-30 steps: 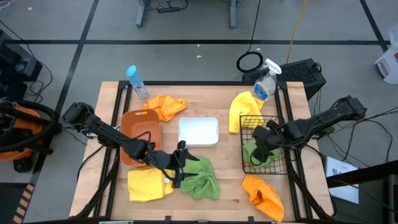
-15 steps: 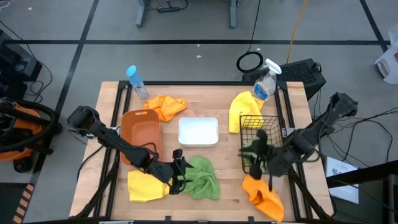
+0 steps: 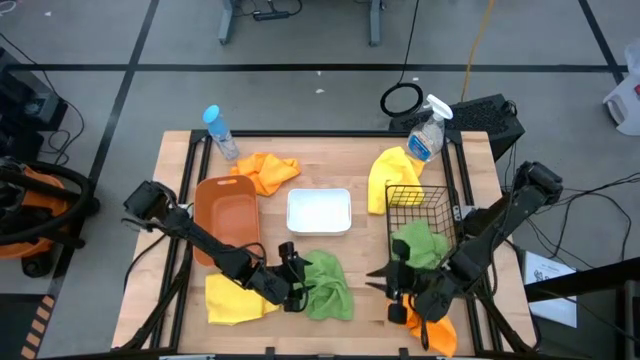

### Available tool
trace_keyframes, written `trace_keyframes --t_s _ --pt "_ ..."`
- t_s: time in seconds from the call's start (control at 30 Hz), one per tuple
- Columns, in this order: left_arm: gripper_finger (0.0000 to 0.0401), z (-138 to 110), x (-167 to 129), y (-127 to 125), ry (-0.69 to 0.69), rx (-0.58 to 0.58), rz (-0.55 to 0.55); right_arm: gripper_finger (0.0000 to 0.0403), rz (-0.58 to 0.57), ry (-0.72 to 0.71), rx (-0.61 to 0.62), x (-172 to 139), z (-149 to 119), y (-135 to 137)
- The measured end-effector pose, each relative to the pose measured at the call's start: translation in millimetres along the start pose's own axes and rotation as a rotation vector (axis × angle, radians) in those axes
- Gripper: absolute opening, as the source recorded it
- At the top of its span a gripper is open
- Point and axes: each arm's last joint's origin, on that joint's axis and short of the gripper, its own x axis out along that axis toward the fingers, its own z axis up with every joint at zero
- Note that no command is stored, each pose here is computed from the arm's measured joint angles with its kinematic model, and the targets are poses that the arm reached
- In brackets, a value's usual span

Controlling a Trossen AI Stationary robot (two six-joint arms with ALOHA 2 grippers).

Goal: Sort microfiber towel by color & place in baskets

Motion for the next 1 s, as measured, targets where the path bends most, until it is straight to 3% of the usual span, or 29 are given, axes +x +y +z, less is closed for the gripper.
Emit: trace_keyframes --t_s 0.13,0.23,0.4,0.57,0.83,1.0 --pt "0.0321 -9.1 10.3 0.0 0.029 0.013 0.015 0.008 0.006 0.006 -0.025 7.7 3.0 14.1" --pt "0.0321 -17.1 23.3 -1.8 0.049 0.005 -0.031 0.008 0.008 0.009 -0.051 12.1 3.9 22.3" --pt "0.0297 -28.4 39.5 -2.7 0.068 -0.027 -0.06 0.008 0.004 0.02 -0.07 17.6 1.7 27.2" --pt "0.0222 -32.2 43.4 -2.7 0.077 -0.025 -0.053 0.008 0.004 0.02 -0.059 17.7 1.1 27.9" --pt "0.0027 -21.9 40.9 -7.5 0.054 0.031 -0.068 0.008 0.004 0.019 -0.056 17.7 1.1 28.0" --pt "0.0029 -7.4 39.3 -12.8 0.04 0.095 -0.075 0.008 0.004 0.018 -0.056 17.7 1.2 28.1"
